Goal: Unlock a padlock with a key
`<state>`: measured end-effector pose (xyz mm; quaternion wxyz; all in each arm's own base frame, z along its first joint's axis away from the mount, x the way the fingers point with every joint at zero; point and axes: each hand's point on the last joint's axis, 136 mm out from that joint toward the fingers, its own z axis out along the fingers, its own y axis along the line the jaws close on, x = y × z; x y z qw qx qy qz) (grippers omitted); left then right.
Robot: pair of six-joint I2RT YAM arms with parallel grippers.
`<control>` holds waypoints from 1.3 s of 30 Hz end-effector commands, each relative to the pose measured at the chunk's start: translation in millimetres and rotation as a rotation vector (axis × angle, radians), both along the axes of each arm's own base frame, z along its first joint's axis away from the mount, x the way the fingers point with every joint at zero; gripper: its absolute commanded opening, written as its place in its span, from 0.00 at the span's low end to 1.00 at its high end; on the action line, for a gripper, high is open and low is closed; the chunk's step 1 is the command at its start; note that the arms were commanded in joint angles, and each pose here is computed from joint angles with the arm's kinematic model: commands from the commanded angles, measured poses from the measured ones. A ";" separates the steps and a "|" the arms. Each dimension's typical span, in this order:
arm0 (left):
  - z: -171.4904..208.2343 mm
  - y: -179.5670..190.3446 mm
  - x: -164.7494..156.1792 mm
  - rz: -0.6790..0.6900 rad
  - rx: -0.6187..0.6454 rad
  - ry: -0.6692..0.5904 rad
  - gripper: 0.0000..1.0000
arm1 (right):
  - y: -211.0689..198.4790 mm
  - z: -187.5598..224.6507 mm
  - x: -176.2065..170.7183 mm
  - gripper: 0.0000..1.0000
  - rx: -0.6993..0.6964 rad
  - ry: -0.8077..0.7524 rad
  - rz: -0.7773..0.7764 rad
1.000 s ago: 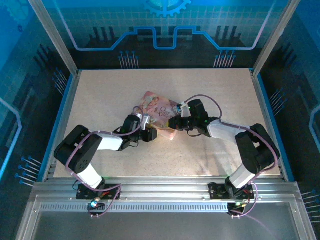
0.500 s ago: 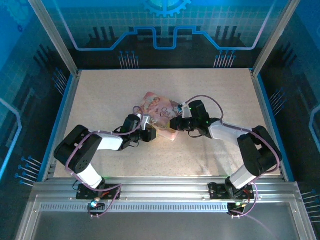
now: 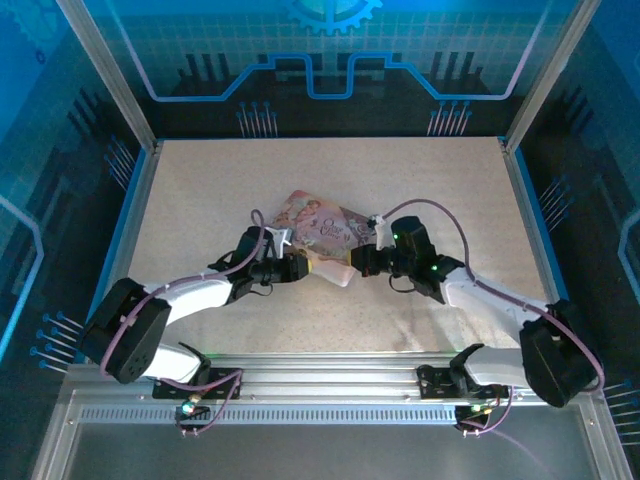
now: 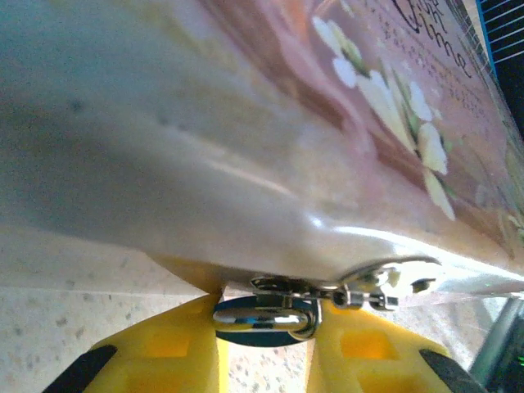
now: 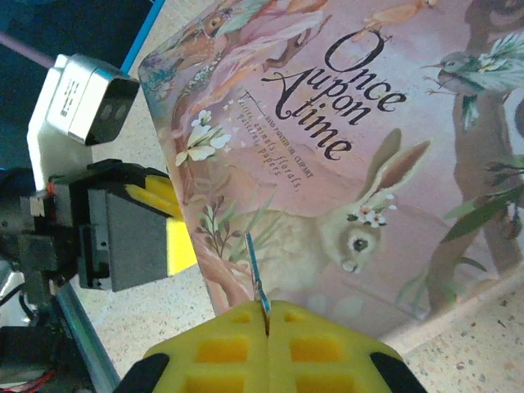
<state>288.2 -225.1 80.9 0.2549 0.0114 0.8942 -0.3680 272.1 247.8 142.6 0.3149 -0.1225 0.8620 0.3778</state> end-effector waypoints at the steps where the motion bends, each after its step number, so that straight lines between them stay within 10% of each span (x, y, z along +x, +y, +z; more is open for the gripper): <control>1: 49.6 -15.7 4.0 -0.014 -0.113 -0.026 0.21 | 3.1 12.2 -9.7 0.06 -0.007 -0.121 0.031; 39: 96.5 -33.5 -0.4 0.000 -0.244 0.048 0.13 | 58.7 -14.9 -28.6 0.06 -0.071 -0.303 0.164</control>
